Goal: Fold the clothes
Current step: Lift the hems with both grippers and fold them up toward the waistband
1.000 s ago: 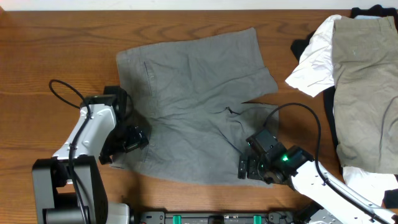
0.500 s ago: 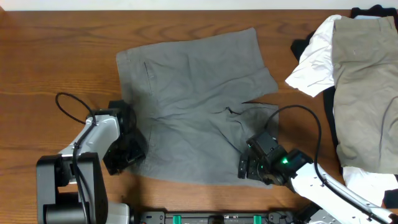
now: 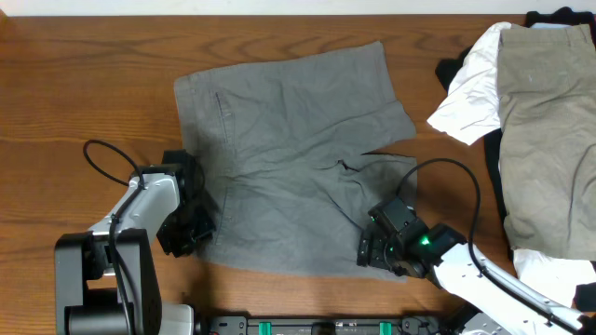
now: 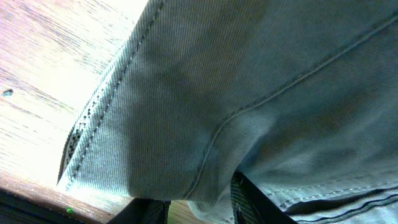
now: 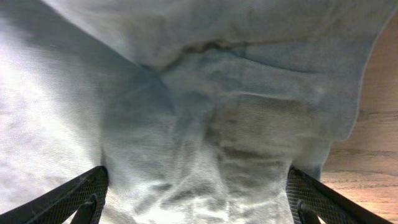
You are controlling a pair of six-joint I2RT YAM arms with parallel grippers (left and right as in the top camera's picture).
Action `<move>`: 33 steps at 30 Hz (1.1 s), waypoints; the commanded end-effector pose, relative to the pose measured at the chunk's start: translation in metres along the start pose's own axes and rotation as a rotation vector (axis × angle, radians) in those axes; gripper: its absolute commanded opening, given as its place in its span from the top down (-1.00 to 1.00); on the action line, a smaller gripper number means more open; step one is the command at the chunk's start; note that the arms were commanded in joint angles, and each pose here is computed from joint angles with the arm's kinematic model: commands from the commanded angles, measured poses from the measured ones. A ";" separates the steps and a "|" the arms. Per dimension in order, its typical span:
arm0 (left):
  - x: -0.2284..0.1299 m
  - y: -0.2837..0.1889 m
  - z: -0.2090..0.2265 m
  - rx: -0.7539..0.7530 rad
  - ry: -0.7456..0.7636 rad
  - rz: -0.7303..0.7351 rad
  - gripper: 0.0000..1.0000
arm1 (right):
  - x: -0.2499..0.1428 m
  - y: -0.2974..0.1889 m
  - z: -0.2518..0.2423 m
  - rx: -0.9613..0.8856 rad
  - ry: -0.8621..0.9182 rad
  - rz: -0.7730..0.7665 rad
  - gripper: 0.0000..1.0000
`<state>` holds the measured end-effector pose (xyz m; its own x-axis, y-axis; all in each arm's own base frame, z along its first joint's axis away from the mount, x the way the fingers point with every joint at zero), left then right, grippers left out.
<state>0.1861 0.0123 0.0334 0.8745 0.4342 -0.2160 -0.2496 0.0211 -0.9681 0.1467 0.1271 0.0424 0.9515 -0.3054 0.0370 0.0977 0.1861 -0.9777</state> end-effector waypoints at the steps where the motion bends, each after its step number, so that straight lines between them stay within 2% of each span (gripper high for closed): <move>1: 0.002 0.006 0.005 0.037 -0.009 -0.015 0.30 | -0.008 0.010 -0.011 -0.046 0.060 0.028 -0.81; 8: 0.002 0.007 0.006 0.040 -0.009 -0.015 0.30 | -0.011 0.020 -0.029 -0.130 0.153 0.017 -0.81; 13: 0.002 0.007 0.006 0.039 -0.010 -0.015 0.30 | -0.016 0.027 -0.036 -0.168 0.177 0.045 -0.61; 15: 0.002 0.007 0.006 0.039 -0.010 -0.015 0.30 | -0.018 0.029 -0.036 -0.174 0.179 0.063 -0.42; 17: 0.002 0.007 0.006 0.039 -0.010 -0.015 0.31 | -0.020 0.031 -0.037 -0.179 0.180 0.075 -0.13; 21: 0.002 0.007 0.006 0.040 -0.010 -0.013 0.61 | -0.021 0.033 -0.035 -0.172 0.182 0.087 0.62; 23: 0.001 0.007 0.006 0.042 -0.009 -0.007 0.88 | -0.021 0.033 -0.035 -0.170 0.182 0.091 0.94; 33: 0.004 -0.006 0.005 0.036 -0.010 -0.022 0.88 | -0.012 0.021 -0.014 -0.098 0.114 0.108 0.98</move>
<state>0.1867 0.0134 0.0337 0.8744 0.4372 -0.2107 -0.2481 0.0296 -0.9683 0.1531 0.1217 0.0335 0.8960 -0.4427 0.0336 0.0908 0.1086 -0.9899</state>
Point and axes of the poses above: each gripper's point midway between its finger pads, its own y axis out along the fingers, its own z axis along the line the jaws close on, x = y × z, the point moved 4 cm from there along -y, back along the fingers, and after that the axes turned 6 degrees about y, right-handed, at the moved point
